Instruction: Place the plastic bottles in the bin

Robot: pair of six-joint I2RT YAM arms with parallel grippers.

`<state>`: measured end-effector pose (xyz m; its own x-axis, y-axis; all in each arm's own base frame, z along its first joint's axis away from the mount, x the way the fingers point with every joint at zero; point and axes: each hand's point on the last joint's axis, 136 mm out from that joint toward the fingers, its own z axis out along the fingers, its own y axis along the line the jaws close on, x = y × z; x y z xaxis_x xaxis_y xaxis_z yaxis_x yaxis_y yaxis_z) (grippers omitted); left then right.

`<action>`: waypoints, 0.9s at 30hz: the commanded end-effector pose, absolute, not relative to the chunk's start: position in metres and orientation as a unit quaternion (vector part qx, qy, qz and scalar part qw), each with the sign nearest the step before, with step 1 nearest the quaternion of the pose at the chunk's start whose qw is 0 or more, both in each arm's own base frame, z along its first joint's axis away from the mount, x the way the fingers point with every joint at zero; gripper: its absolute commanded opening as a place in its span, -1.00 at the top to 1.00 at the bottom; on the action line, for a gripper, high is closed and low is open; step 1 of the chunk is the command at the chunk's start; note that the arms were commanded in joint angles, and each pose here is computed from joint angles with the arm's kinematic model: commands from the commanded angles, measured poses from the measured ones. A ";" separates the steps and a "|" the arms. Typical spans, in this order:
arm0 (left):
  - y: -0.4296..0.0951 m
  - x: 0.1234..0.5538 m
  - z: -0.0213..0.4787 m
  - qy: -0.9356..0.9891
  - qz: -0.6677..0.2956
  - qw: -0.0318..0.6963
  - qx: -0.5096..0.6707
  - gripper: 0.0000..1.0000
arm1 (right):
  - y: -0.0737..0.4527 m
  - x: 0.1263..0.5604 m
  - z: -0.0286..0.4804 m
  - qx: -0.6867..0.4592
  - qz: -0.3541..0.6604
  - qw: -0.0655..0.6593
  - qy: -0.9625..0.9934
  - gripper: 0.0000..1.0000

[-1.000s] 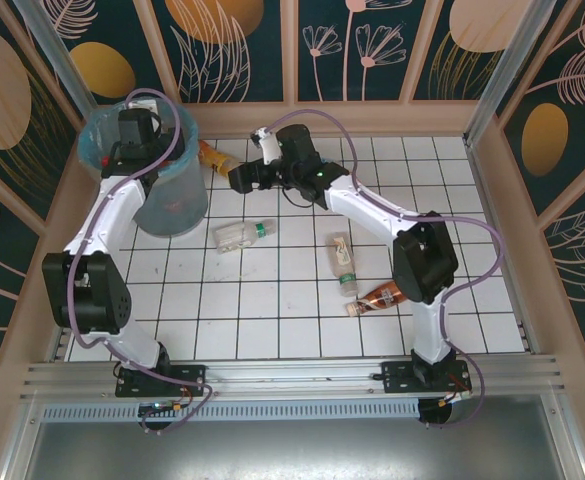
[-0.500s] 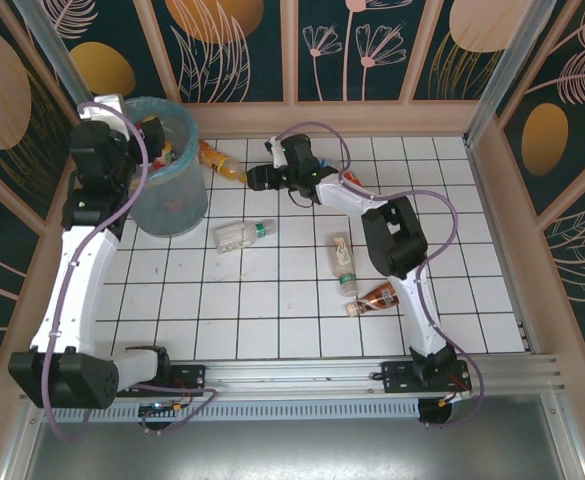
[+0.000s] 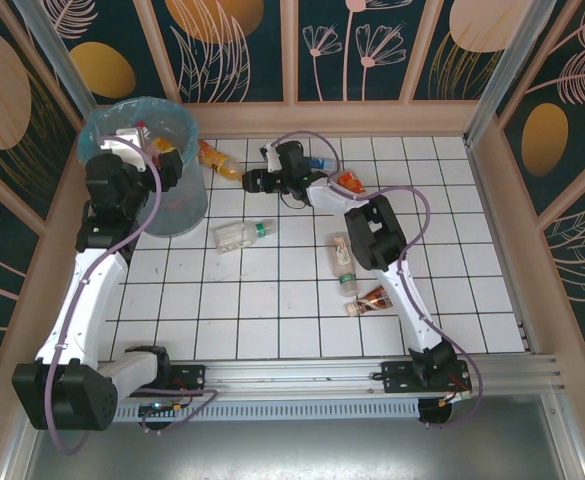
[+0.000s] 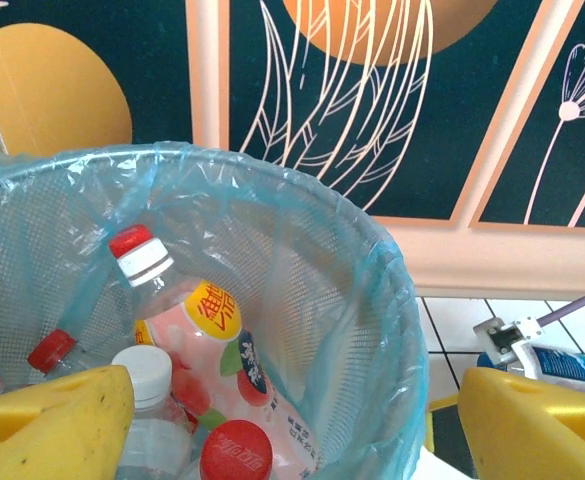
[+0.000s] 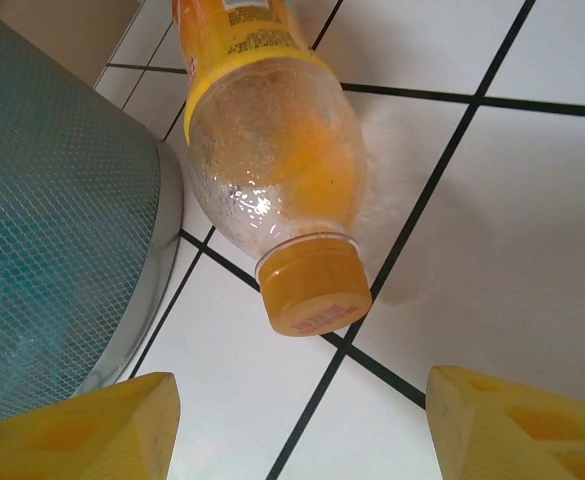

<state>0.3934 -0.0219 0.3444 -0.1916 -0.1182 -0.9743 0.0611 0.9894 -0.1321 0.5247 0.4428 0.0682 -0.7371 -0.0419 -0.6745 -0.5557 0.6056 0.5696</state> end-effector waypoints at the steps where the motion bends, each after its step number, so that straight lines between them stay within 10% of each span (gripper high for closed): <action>1: -0.026 0.390 0.365 0.739 -0.085 0.669 -0.014 -0.68 | 0.460 0.525 0.078 -0.179 0.450 0.317 0.816 -0.34; 27: -0.030 0.395 0.340 0.750 -0.098 0.653 -0.014 -0.69 | 0.470 0.536 0.053 -0.135 0.530 0.285 0.787 -0.29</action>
<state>0.3943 -0.0270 0.3321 -0.1760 -0.1370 -0.9748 0.0892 0.9840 -0.1544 0.5358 0.4721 0.0689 -0.7879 0.0888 -0.6094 -0.5282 0.4111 0.7429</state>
